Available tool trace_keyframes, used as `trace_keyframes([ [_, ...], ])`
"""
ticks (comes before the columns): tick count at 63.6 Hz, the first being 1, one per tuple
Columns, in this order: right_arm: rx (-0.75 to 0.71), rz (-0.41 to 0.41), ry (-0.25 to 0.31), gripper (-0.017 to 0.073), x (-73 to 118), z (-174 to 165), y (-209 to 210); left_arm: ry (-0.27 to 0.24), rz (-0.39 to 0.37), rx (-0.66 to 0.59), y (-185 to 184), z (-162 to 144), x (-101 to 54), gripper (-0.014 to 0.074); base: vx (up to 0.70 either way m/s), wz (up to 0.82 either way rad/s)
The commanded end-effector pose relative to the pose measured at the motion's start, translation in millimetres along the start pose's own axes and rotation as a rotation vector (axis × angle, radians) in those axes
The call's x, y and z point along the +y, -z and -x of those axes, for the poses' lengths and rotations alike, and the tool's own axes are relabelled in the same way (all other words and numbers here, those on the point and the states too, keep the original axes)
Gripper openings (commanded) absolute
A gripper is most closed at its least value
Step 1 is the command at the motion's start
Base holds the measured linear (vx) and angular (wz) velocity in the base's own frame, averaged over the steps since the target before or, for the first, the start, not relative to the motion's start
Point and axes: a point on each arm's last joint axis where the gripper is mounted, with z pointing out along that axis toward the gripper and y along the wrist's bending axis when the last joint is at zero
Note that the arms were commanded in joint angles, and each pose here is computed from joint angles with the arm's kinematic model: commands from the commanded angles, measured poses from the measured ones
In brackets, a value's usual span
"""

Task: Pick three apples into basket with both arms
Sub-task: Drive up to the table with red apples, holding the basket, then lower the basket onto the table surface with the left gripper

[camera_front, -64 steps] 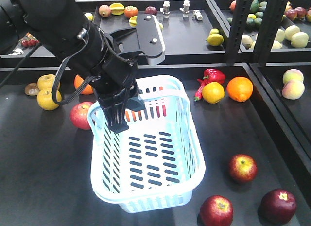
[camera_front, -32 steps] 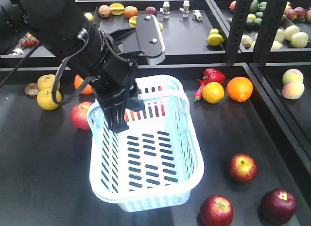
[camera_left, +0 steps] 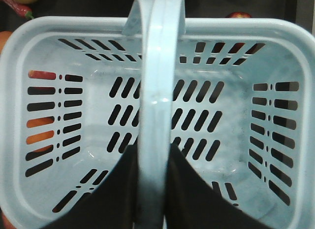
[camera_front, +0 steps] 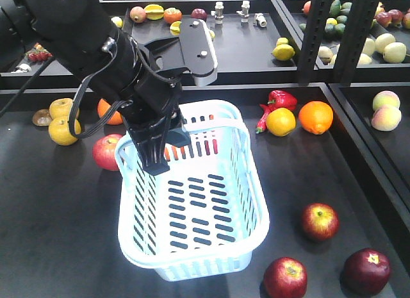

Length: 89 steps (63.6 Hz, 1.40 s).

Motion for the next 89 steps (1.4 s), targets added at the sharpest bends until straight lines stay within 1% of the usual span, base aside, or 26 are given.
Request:
trace_keyframes([
  [1,-0.081,-0.001,0.005,-0.0009,0.0,5.8,1.0,0.002,0.058,-0.095,29.2,7.3,-3.8,-0.0006,0.0,0.0],
  [21,-0.081,-0.001,0.005,-0.0009,0.0,5.8,1.0,0.002,0.058,-0.096,29.2,7.4,-3.8,-0.0006,0.0,0.0],
  [37,-0.081,-0.001,0.005,-0.0009,0.0,5.8,1.0,0.01,0.035,-0.069,16.1,7.3,-0.6,-0.0006,0.0,0.0],
  [43,-0.081,-0.001,0.005,-0.0009,0.0,5.8,1.0,0.01,0.028,-0.04,5.0,6.5,3.2,-0.0006,0.0,0.0],
  [48,-0.081,-0.001,0.005,-0.0009,0.0,5.8,1.0,0.005,0.044,0.007,-4.8,3.7,8.3,-0.0006,0.0,0.0],
  [52,-0.081,-0.001,0.005,-0.0009,0.0,5.8,1.0,0.02,0.051,0.041,-13.0,1.5,11.8,-0.0006,0.0,0.0],
  [54,-0.081,-0.001,0.005,-0.0009,0.0,5.8,1.0,0.02,0.05,0.048,-15.4,1.1,12.5,-0.0006,0.0,0.0],
  [67,-0.081,-0.001,0.005,-0.0009,0.0,5.8,1.0,0.016,0.017,0.1,-37.4,-5.8,13.1,-0.0001,0.0,0.0],
  [76,-0.081,-0.001,0.005,-0.0009,0.0,5.8,1.0,0.025,-0.026,0.149,-56.6,-14.3,10.2,0.0001,0.0,0.0],
  [83,-0.081,-0.001,0.005,-0.0009,0.0,5.8,1.0,0.028,-0.047,0.172,-64.2,-17.6,8.9,0.0004,0.0,0.0],
  [89,-0.081,-0.001,0.005,-0.0009,0.0,5.8,1.0,0.029,-0.048,0.173,-67.1,-17.6,9.6,0.0004,0.0,0.0],
])
